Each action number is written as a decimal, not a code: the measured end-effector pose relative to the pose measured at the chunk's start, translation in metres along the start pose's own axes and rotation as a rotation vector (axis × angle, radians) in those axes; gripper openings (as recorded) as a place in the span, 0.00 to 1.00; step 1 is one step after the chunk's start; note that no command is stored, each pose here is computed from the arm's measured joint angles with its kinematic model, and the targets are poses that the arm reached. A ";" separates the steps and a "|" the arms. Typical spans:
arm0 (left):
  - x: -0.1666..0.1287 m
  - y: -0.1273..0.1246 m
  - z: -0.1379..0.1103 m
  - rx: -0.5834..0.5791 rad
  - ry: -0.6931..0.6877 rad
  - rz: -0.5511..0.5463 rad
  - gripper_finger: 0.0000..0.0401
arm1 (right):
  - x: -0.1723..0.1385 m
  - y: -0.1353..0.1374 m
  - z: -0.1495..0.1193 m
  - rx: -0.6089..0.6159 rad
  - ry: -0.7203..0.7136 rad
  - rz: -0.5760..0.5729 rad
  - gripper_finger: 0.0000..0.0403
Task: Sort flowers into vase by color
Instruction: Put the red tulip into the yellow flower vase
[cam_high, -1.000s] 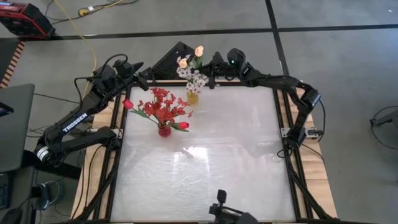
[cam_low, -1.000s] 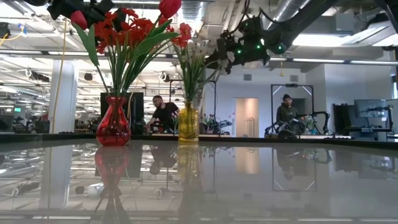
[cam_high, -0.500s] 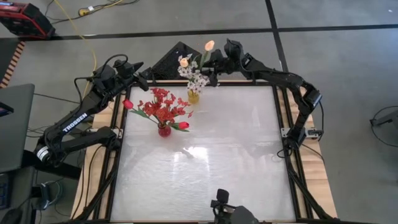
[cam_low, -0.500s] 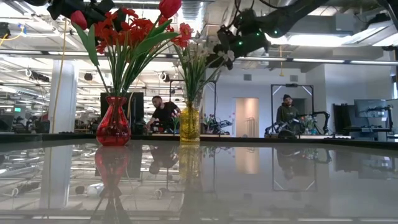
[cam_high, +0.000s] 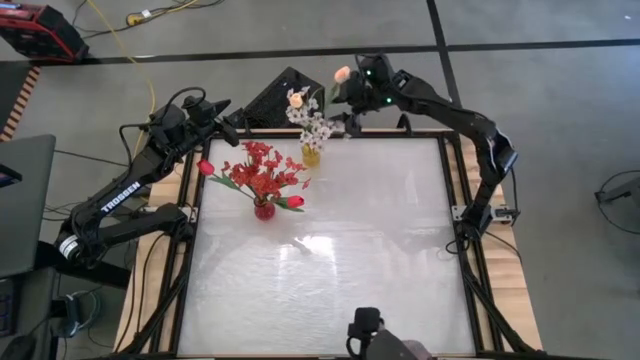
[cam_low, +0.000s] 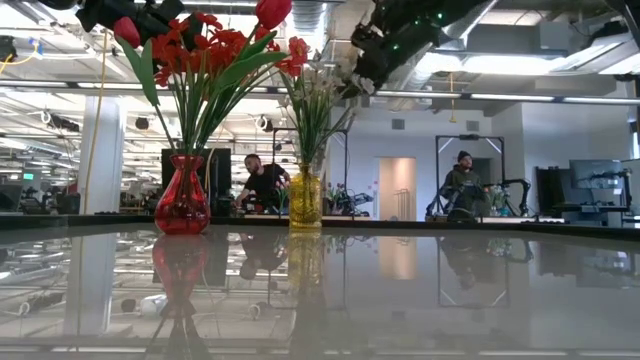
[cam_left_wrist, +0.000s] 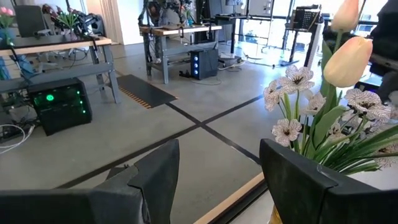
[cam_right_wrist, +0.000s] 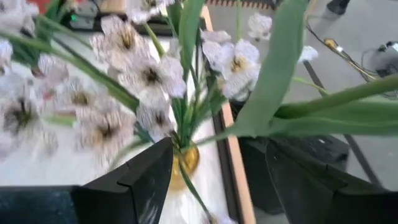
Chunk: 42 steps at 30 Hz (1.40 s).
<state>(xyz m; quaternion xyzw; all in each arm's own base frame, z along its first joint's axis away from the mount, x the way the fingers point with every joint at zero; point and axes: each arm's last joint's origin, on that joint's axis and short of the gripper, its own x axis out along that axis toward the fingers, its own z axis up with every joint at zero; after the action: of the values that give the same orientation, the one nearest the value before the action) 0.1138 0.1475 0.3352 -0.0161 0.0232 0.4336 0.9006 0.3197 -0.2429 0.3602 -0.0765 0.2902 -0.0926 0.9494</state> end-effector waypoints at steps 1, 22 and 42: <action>0.000 0.000 0.000 0.000 0.000 0.000 0.53 | -0.003 0.000 0.002 -0.011 0.016 -0.003 0.70; 0.000 -0.001 0.000 -0.015 -0.001 -0.041 0.53 | -0.029 0.002 0.012 -0.142 0.186 -0.099 0.70; -0.001 -0.001 0.001 -0.024 -0.003 -0.047 0.53 | -0.086 -0.085 0.012 0.280 -0.245 -0.432 0.06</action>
<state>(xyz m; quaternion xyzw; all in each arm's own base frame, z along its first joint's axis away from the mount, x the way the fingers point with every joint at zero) 0.1141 0.1457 0.3360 -0.0268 0.0161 0.4125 0.9104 0.2450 -0.3053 0.4330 -0.0154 0.1345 -0.3218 0.9371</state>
